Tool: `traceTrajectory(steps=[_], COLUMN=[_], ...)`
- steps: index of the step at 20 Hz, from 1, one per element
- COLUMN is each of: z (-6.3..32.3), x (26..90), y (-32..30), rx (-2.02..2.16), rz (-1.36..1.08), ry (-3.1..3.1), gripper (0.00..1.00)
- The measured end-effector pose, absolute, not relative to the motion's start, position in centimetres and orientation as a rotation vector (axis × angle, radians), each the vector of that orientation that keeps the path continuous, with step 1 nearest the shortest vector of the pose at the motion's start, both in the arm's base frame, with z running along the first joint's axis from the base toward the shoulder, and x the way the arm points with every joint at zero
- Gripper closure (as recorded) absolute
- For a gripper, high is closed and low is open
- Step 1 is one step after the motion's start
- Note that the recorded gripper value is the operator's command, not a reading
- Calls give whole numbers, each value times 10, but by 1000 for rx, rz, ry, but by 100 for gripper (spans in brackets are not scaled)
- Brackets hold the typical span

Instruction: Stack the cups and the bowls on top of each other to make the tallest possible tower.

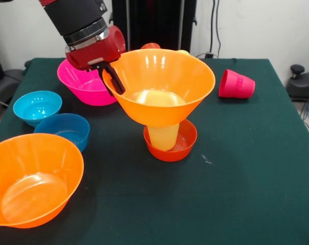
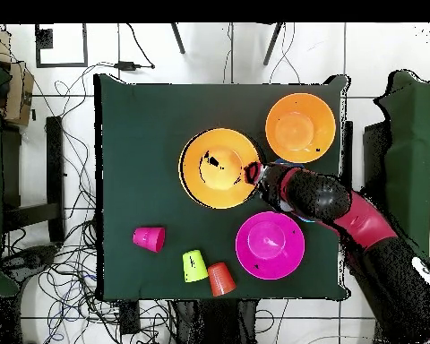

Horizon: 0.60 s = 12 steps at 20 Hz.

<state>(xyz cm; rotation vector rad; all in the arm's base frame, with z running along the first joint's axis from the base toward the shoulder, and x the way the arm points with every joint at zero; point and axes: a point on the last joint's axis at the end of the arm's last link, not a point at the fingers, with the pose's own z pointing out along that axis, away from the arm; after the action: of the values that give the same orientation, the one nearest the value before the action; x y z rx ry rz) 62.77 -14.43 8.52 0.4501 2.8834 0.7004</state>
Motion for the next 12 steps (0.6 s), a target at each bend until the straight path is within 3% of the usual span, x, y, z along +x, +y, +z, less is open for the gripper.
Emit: traceTrajectory(steps=[12], z=[75], x=[601], y=[-130], rx=[421], rz=[755], ry=[3046], gripper=[100])
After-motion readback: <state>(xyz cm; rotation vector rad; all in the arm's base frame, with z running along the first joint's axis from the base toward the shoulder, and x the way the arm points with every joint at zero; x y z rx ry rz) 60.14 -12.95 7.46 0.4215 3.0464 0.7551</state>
